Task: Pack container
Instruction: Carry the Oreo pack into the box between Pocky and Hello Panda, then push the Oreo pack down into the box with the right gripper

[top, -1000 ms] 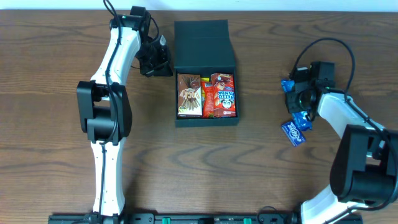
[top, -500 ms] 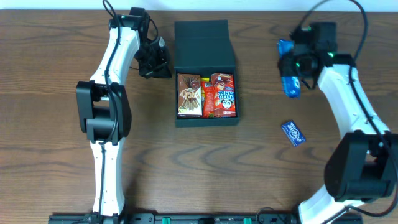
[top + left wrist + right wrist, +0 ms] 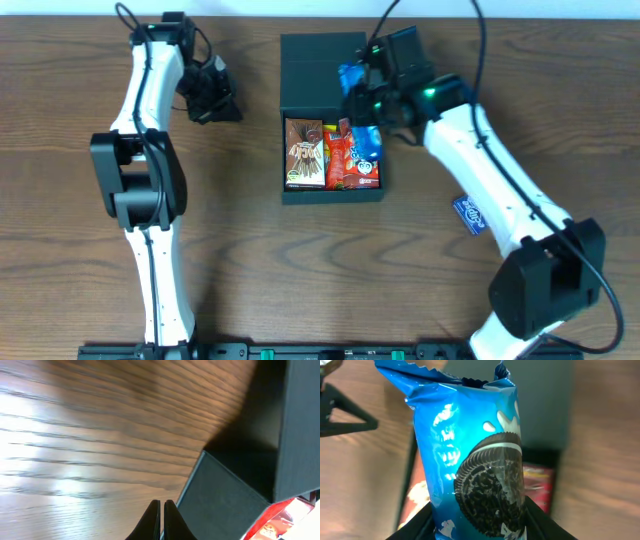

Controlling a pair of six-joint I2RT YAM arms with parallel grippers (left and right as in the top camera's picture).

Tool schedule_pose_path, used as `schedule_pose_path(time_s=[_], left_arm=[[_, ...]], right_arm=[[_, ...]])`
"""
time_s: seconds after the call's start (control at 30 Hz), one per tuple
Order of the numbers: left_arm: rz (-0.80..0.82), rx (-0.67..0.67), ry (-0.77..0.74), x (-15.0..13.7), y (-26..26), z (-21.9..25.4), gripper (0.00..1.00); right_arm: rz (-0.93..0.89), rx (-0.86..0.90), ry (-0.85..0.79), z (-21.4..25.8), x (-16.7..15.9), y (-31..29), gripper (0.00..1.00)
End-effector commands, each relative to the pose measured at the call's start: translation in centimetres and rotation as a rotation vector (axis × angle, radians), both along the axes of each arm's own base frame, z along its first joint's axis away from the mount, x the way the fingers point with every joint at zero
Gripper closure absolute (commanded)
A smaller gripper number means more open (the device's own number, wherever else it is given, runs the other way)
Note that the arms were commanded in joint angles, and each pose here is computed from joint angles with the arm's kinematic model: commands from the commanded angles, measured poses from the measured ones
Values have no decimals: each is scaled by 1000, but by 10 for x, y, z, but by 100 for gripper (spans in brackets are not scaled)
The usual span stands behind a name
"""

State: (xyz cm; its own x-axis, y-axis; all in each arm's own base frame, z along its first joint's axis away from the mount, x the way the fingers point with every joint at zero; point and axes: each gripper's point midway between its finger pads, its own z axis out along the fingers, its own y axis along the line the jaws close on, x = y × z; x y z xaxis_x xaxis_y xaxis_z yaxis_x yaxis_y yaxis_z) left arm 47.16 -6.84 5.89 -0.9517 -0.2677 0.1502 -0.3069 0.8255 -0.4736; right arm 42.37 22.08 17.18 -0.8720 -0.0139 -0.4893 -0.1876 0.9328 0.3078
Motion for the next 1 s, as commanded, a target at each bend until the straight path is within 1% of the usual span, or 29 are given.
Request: schedule_pose_path(time_s=[0.0, 0.1, 0.33, 0.47, 0.6, 0.97], left_arm=[[0, 4, 13, -2, 10, -8, 94], [11, 4, 13, -1, 15, -8, 94], [16, 4, 13, -1, 18, -8, 94], [17, 3, 13, 0, 17, -8, 94], [17, 3, 13, 0, 17, -8, 94], [17, 3, 13, 0, 17, -8, 94]], right_arm=[[-68, 55, 35, 2, -4, 16, 90], [-75, 58, 62, -10, -6, 28, 89], [-85, 59, 146, -46, -11, 49, 92], [-126, 56, 187, -61, -11, 49, 93], [-156, 46, 220, -74, -12, 48, 96], [-164, -12, 292, -97, -24, 41, 96]])
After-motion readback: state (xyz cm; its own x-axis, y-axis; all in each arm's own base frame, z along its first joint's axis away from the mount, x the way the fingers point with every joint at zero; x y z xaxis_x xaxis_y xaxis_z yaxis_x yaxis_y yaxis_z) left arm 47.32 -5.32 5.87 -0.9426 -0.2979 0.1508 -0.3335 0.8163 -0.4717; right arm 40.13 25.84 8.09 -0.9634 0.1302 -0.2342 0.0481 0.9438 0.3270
